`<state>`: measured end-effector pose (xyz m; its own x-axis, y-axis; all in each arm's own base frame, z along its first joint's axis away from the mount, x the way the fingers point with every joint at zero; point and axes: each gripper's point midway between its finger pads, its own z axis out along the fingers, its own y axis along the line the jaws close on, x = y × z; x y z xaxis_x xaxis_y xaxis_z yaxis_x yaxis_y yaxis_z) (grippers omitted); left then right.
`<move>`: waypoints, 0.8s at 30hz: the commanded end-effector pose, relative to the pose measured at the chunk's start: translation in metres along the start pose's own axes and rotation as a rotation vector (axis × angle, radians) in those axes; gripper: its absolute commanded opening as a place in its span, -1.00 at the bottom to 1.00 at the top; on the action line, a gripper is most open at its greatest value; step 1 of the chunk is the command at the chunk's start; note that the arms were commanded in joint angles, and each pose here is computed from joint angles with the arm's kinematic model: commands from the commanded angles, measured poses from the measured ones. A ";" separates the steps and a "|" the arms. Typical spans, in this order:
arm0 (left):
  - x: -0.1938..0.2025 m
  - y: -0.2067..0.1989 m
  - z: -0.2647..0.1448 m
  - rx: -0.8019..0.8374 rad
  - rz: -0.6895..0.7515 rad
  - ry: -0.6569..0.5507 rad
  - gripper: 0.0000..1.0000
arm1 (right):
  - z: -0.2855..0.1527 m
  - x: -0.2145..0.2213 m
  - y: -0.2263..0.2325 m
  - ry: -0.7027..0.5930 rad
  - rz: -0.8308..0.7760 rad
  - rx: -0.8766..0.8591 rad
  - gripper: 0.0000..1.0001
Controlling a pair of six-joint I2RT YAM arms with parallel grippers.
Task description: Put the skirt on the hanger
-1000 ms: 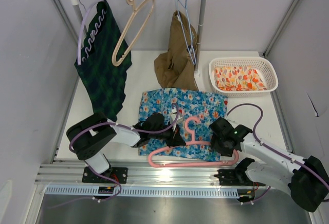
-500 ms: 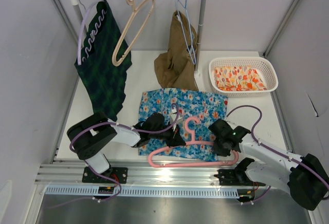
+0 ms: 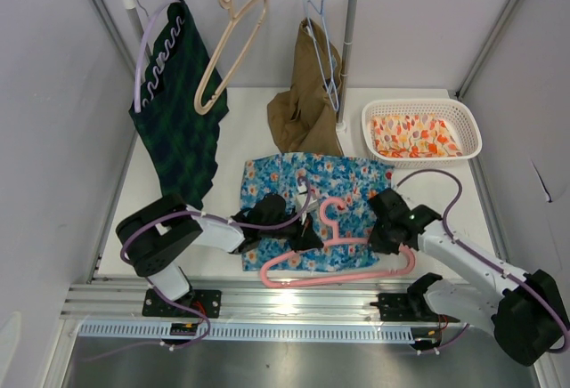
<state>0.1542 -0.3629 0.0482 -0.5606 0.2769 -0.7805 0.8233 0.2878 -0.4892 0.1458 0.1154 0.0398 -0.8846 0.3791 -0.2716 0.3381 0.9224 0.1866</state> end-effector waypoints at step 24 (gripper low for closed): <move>-0.030 0.076 -0.032 -0.347 0.052 -0.136 -1.00 | -0.034 -0.088 -0.019 -0.122 0.172 -0.046 -1.00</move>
<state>0.2137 -0.3370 0.0480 -0.5385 0.1757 -0.8241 0.7681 0.5045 -0.3943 0.1969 0.0725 0.0907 -0.7974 0.5138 -0.3166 0.4462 0.8551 0.2640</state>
